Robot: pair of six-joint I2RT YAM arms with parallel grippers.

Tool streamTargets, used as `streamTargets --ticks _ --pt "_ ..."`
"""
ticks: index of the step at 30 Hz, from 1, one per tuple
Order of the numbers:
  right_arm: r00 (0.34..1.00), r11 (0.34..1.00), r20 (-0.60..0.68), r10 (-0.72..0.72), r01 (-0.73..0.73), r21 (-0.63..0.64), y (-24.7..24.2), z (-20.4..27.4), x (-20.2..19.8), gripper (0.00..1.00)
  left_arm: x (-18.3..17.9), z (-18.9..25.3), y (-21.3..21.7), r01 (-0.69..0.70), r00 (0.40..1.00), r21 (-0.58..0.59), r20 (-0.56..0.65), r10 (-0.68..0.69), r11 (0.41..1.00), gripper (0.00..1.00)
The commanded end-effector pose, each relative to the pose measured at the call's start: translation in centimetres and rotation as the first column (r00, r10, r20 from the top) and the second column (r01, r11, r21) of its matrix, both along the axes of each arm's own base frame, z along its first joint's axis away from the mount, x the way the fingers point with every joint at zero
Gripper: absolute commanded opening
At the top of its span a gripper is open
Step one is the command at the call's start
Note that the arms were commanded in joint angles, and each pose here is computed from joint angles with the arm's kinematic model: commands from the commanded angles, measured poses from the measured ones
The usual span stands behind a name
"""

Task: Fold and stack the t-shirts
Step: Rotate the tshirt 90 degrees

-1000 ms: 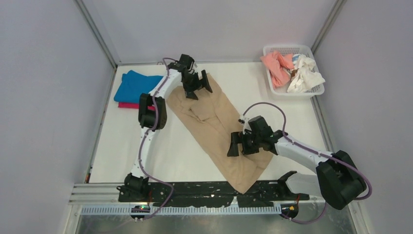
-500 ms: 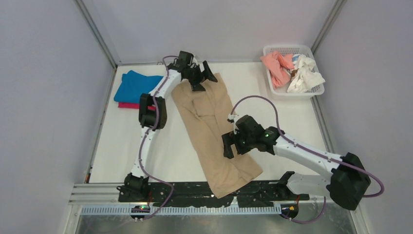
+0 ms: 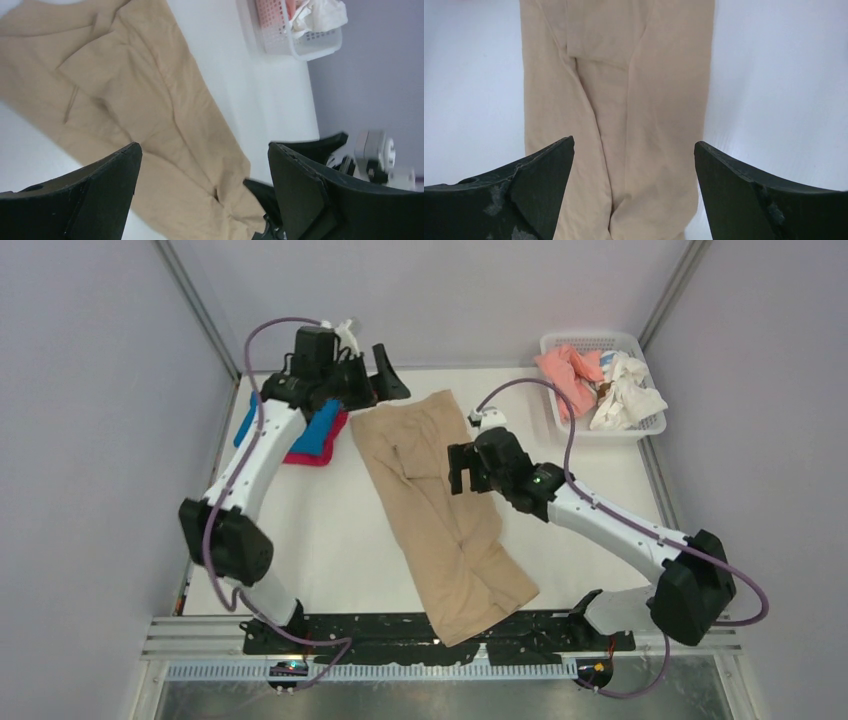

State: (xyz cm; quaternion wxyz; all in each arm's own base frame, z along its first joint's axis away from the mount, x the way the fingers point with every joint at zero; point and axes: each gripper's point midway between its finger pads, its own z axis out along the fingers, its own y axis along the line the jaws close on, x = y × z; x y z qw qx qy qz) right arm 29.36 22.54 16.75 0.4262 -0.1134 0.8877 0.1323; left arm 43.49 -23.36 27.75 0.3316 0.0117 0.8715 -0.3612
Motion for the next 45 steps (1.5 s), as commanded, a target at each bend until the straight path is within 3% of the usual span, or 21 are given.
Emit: streamTargets --ticks 1,7,12,16,23,33,38,45 --pt "0.994 1.0 0.107 0.022 -0.023 0.007 3.3 1.9 5.3 0.95 -3.9 -4.4 7.1 -0.185 0.982 0.205 0.015 0.186 0.961 1.0" --pt "0.993 0.988 0.004 0.116 -0.115 -0.106 7.5 -3.4 8.7 0.95 -9.4 -7.9 12.2 -0.394 0.919 0.221 0.058 0.391 0.892 1.0" --pt "0.981 0.955 -0.088 0.17 -0.186 -0.231 10.2 -7.9 9.8 0.95 -13.0 -12.2 13.6 -0.44 0.896 0.223 0.04 0.443 0.87 1.0" --pt "0.973 0.93 -0.125 0.193 -0.222 -0.292 11.4 -10.0 10.4 0.95 -14.6 -14.0 15.3 -0.489 0.869 0.26 0.06 0.491 0.833 1.0" --pt "0.97 0.917 -0.232 0.071 -0.155 -0.368 9.7 -14.1 11.3 0.95 -13.9 -13.5 14.2 -0.483 0.875 0.161 0.118 0.469 0.861 0.99" --pt "0.876 0.985 -0.472 -0.101 0.022 -0.169 4.2 -15.5 12.4 0.95 -11.9 -13.5 14.3 -0.481 0.876 0.209 0.124 0.465 0.851 1.0" --pt "0.849 0.976 -0.484 -0.212 0.158 -0.151 -1.1 -15.6 14.7 0.95 -10.9 -13.6 13.5 -0.453 0.891 0.205 0.103 0.441 0.868 1.0" --pt "0.858 0.964 -0.467 -0.216 0.263 0.037 -1.4 -13.4 19.7 0.95 -10.0 -13.7 11.8 -0.394 0.919 0.171 0.064 0.389 0.903 1.0"
